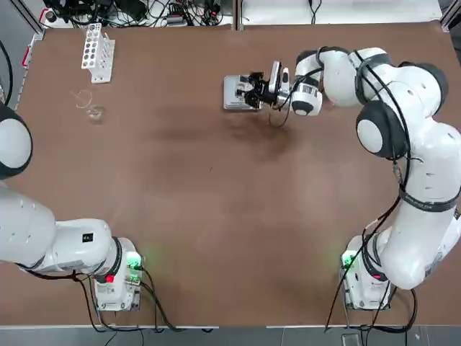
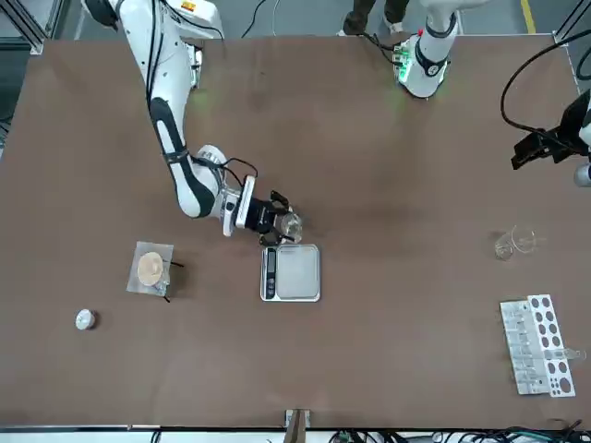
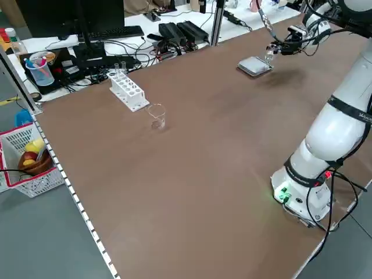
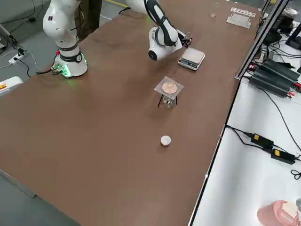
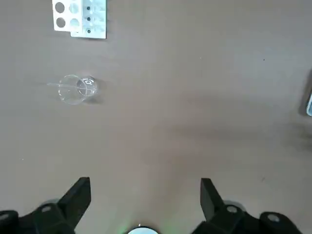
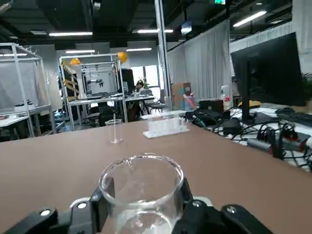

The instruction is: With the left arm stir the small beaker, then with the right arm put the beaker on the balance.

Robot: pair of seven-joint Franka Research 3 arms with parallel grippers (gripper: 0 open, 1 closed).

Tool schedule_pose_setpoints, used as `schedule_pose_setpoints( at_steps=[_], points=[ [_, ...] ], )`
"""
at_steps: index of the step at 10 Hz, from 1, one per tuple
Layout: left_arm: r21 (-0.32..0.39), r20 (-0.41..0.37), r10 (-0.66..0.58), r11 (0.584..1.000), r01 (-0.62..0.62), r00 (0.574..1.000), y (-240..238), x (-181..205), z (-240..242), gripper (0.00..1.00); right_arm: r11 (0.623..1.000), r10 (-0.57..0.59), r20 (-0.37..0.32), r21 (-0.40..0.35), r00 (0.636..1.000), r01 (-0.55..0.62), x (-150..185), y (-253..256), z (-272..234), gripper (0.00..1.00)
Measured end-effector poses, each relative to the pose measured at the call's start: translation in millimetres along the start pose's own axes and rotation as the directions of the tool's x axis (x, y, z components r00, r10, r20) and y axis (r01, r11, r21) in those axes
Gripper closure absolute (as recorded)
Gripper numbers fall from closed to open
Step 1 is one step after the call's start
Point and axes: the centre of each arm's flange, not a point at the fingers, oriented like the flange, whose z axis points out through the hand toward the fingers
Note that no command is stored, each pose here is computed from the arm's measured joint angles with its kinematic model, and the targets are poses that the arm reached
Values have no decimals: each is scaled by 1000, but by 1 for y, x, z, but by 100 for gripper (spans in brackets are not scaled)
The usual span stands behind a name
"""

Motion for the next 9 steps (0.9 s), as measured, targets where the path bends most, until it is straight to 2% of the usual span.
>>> schedule_pose_setpoints(
  at_steps=[2, 6, 9],
  points=[
    [-1, 0, 1, 1000, -1, 1000, 0, 0, 0, 1, 1000, -6, 2, -17, 1000, 6, 8, 12, 4, 42],
    [-3, -12, 3, 1000, -3, 1000, 2, 0, -6, 1, 998, -8, 73, -57, 997, 12, -21, 31, 13, 42],
    [-3, -12, 11, 1000, -11, 1000, 6, -1, -6, 1, 997, -14, 83, -68, 996, 19, -26, 41, 19, 42]
  ],
)
